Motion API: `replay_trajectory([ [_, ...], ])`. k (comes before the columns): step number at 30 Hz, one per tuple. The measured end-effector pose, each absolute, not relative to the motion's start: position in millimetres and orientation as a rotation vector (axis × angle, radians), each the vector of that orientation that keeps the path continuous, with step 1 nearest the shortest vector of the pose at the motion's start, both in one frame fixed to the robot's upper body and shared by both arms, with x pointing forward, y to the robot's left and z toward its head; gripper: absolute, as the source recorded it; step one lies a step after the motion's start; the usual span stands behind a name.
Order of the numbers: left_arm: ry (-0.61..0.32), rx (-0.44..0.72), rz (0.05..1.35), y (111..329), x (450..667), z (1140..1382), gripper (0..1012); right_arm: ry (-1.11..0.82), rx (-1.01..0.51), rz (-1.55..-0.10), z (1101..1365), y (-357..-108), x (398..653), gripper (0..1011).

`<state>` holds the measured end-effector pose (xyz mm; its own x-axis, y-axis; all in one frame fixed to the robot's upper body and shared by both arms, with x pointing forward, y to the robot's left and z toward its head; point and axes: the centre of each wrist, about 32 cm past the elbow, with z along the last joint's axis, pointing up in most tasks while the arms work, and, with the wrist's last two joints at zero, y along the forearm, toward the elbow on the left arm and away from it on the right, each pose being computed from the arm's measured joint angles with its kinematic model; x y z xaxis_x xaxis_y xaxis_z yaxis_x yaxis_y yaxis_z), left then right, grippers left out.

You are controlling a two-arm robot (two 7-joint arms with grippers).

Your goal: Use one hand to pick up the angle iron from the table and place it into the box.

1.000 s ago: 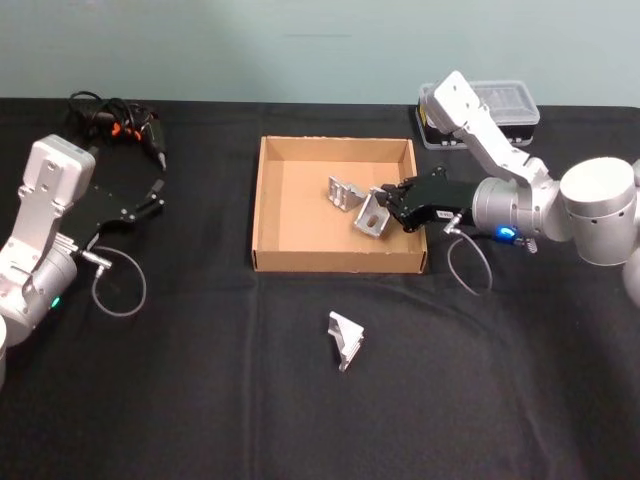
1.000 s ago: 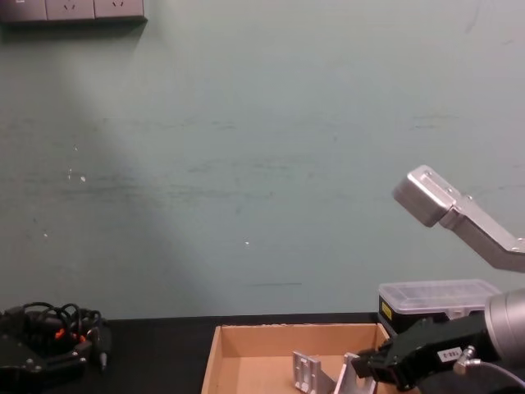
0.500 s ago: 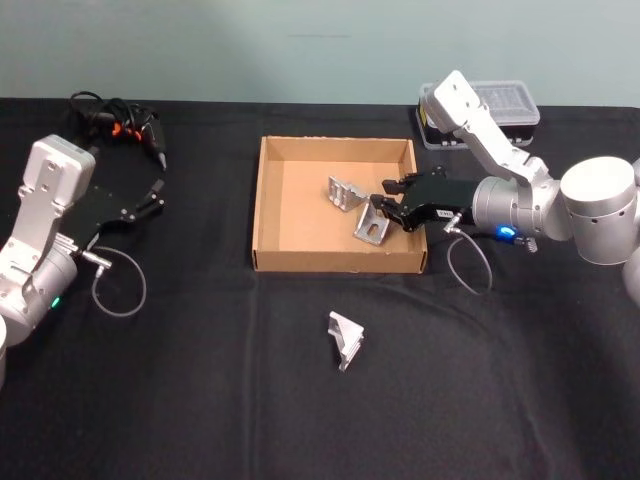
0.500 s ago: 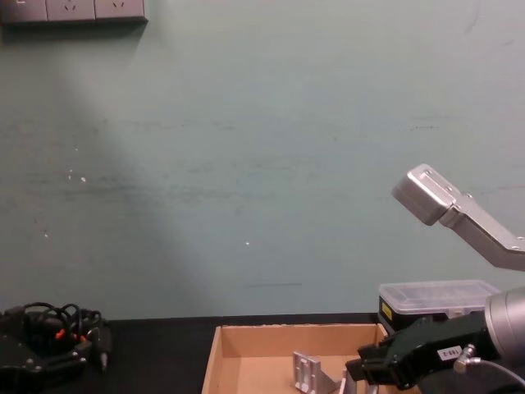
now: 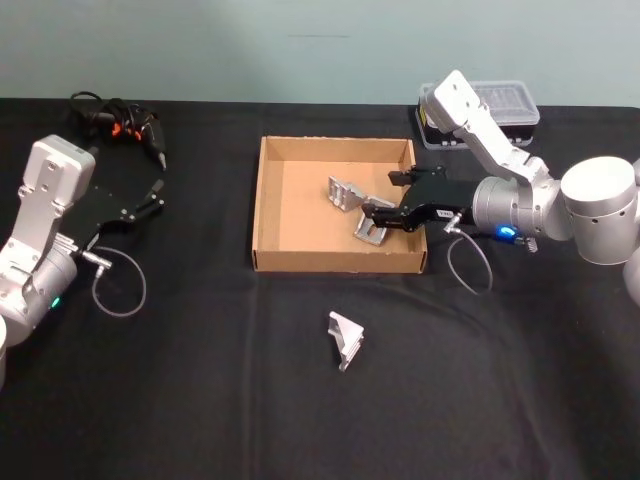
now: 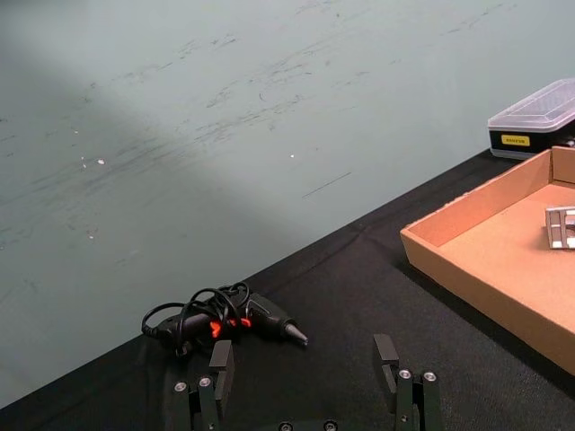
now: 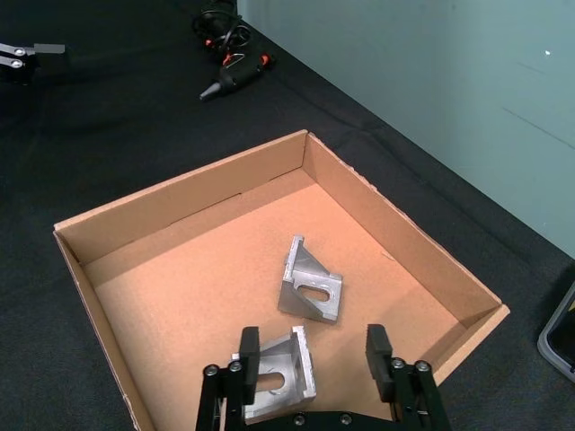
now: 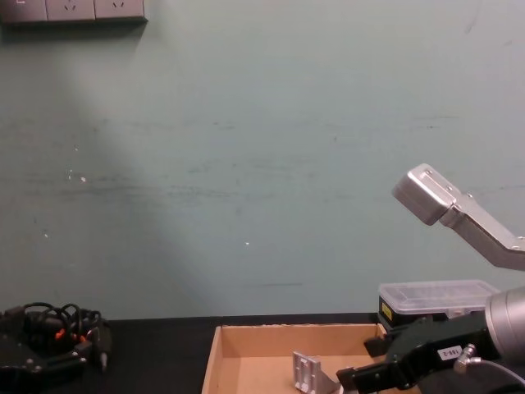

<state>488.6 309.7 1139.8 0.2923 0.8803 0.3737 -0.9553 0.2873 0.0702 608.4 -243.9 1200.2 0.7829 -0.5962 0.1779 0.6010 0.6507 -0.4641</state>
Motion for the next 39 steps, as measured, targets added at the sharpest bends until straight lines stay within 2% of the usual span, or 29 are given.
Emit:
replay_trajectory([
  [1, -0.285, 0.304, 1.248, 309.7, 488.6, 1139.8, 1011, -0.010, -0.530, -0.680, 1200.3, -244.0, 608.4, 775],
  [4, -0.285, 0.304, 1.248, 309.7, 488.6, 1139.8, 1011, -0.010, -0.530, -0.680, 1200.3, -244.0, 608.4, 829],
  [6, -0.285, 0.304, 1.248, 309.7, 488.6, 1139.8, 1011, -0.011, -0.510, -0.676, 1199.7, -246.0, 604.3, 915],
  [11, -0.285, 0.304, 1.248, 309.7, 488.6, 1139.8, 1011, -0.014, -0.458, -0.665, 1202.4, -253.2, 595.4, 1003],
  [23, -0.285, 0.304, 1.248, 309.7, 488.6, 1139.8, 1011, -0.079, -0.308, -0.512, 1222.0, -273.8, 547.7, 1003],
  [31, -0.285, 0.304, 1.248, 309.6, 488.6, 1139.8, 1011, -0.073, -0.324, -0.395, 1203.9, -285.0, 511.5, 1003],
  [39, -0.285, 0.304, 1.248, 309.7, 488.6, 1139.8, 1011, -0.047, -0.338, -0.335, 1188.0, -278.5, 486.5, 1003],
])
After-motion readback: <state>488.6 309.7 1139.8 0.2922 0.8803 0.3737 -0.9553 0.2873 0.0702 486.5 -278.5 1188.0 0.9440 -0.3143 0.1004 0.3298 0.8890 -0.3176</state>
